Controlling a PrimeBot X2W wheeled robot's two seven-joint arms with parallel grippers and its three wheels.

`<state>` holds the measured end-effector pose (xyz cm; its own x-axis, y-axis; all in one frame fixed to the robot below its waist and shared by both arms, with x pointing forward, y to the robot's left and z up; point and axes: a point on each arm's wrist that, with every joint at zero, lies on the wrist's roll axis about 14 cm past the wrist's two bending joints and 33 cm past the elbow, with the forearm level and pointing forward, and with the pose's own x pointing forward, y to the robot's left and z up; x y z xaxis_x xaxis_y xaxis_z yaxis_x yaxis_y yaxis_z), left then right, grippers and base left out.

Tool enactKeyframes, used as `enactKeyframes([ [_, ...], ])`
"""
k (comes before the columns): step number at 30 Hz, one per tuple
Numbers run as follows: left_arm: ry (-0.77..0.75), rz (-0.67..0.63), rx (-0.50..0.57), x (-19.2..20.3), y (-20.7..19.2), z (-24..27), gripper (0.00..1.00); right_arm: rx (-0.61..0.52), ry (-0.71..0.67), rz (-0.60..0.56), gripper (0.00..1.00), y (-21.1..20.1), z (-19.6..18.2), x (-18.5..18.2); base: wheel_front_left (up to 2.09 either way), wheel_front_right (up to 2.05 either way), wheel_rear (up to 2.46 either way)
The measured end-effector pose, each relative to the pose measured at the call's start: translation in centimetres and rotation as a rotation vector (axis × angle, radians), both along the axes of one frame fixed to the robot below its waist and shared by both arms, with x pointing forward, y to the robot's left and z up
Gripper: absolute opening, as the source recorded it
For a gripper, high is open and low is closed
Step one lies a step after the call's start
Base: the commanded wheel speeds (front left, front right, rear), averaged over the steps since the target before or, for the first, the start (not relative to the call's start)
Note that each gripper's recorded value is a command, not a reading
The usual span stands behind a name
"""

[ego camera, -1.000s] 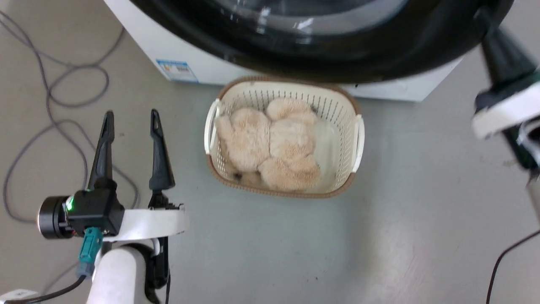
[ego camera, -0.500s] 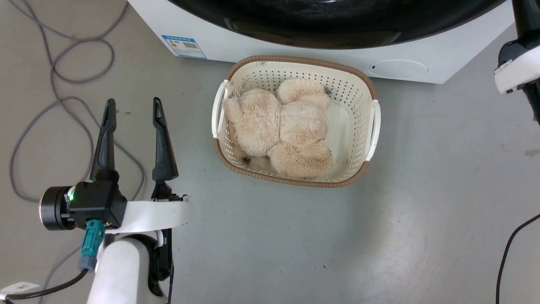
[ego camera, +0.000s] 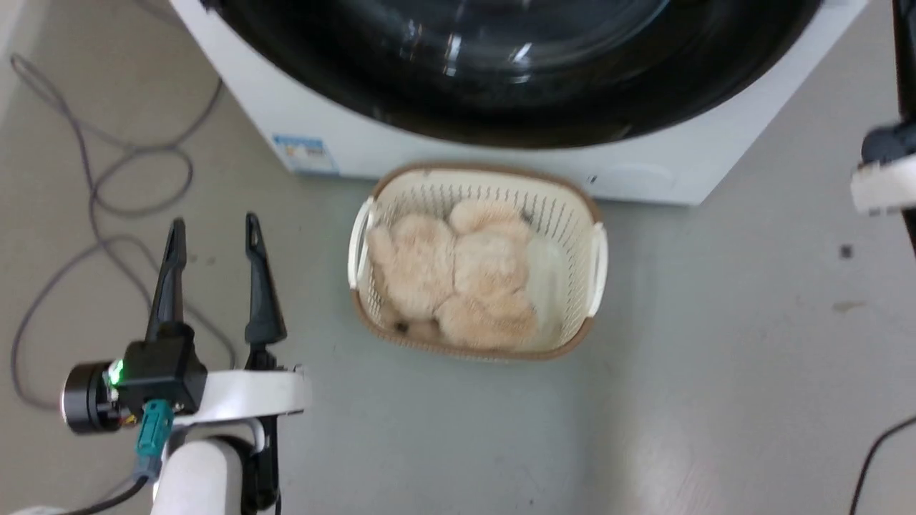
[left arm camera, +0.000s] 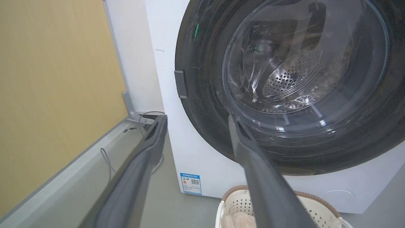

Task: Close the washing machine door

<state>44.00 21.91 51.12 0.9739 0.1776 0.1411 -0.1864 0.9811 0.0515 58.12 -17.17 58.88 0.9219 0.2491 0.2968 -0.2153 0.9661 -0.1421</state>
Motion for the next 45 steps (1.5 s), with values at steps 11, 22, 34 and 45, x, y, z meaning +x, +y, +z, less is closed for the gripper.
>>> enactKeyframes([
  [11,-0.045,-0.041,0.004,-2.7,-1.6,2.3,1.0,0.005,-0.2,-0.114,0.0,-2.5,6.6,-10.1,0.0,0.0,0.0],
  [22,-0.077,-0.094,0.007,-4.6,-3.4,3.7,1.0,0.109,0.004,-0.223,0.67,-5.1,-0.1,-16.9,0.0,0.0,0.0],
  [34,-0.068,-0.12,0.031,-6.6,-4.1,3.6,1.0,0.143,0.185,-0.205,1.0,-2.9,-6.3,-21.6,0.0,0.0,0.0],
  [45,-0.053,-0.119,0.027,-6.8,-4.0,3.3,0.0,0.151,0.21,-0.202,0.0,-2.5,-7.0,-22.0,0.0,0.0,0.0],
])
